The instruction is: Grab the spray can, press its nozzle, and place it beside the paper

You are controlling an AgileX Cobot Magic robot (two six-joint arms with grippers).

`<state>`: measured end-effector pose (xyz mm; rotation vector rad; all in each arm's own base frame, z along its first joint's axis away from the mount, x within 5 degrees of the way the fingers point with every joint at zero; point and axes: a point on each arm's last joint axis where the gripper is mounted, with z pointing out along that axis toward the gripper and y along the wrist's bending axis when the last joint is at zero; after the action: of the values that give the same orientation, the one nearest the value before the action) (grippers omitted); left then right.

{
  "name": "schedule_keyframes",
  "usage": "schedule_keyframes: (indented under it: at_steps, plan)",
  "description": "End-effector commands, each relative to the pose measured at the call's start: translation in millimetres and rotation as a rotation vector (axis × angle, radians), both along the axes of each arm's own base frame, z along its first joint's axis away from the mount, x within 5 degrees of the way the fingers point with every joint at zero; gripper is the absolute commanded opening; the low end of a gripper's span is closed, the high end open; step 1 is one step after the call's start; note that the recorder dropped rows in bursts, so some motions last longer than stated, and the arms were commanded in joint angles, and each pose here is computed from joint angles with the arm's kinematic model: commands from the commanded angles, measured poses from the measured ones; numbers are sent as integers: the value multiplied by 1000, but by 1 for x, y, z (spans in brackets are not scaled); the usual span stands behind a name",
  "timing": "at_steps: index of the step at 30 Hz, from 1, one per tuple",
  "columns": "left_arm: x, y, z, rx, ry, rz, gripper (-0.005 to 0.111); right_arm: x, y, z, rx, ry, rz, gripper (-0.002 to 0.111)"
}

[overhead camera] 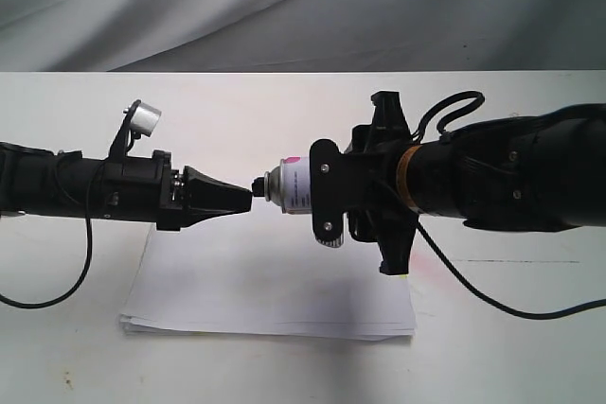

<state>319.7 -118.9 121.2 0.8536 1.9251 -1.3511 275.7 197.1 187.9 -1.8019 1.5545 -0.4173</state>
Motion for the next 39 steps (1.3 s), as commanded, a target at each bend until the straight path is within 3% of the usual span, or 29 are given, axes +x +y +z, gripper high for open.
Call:
schedule_keyframes:
  at_steps: [1,24,39]
  plan:
    - [0,0,2,-18,-16,13,0,0,0,6,22,-13,7,0]
    - [4,-2,5,-40,-57,48,0,0,1,6,32,-11,14,0]
    - [-6,-30,6,-53,-53,-20,0,-1,3,6,65,0,21,0]
